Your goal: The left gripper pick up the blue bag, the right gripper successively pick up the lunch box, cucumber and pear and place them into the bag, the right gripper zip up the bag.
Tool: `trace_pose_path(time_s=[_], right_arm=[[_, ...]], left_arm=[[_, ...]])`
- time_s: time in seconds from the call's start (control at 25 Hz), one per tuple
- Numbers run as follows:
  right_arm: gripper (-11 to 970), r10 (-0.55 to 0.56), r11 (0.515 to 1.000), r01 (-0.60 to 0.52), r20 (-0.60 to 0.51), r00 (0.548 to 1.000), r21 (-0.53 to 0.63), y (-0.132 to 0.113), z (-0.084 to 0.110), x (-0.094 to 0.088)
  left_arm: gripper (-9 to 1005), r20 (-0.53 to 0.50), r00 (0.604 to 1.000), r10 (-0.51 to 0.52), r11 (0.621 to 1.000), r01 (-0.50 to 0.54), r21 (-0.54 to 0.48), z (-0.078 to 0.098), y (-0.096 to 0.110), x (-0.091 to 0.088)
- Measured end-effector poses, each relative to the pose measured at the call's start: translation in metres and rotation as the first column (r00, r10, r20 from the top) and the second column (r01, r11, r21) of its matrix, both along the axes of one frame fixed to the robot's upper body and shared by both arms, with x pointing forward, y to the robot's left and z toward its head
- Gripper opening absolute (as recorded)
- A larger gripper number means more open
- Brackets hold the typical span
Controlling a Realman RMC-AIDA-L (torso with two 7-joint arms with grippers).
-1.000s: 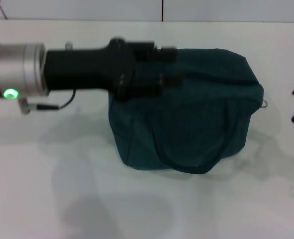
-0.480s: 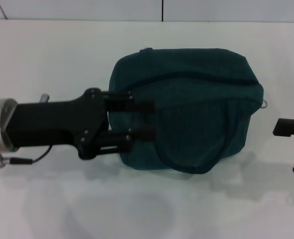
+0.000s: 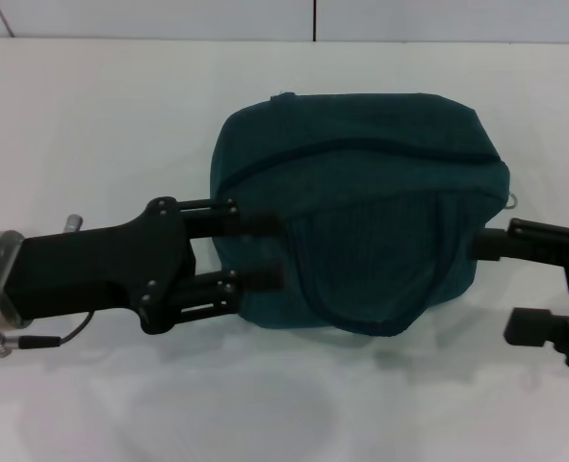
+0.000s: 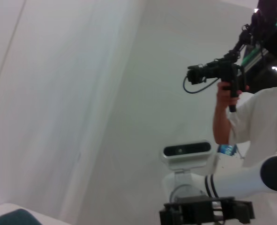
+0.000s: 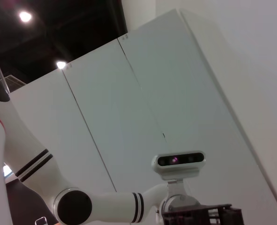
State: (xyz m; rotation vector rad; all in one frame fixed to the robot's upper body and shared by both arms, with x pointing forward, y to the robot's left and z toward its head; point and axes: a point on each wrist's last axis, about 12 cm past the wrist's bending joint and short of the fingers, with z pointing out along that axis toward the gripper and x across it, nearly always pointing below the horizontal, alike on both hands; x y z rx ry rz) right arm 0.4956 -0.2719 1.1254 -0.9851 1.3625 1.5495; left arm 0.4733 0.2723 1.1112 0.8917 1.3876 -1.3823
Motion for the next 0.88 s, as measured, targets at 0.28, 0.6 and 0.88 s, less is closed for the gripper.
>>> trace_pose_path(time_s=[0.28,0.6,0.88], right_arm=[[859,0.013,1.000,-0.013,0.004,1.000,-0.002,0.012,0.000,0.006],[859,0.016,1.000,-0.016,0.007,1.000,-0.008,0.015,0.000,0.008],[859,0.017,1.000,-0.017,0.004,1.000,-0.005,0.016,-0.001,0.008]], left_arm=[[545,0.001,0.999,0.040,0.999,-0.040,0.002,-0.003,0.008,-0.004],[545,0.000,0.999,0.048,0.999,-0.048,0.002,-0.004,0.010,-0.005],[545,0.001,0.999,0.046,0.999,-0.046,0.002,-0.004,0.010,-0.005]])
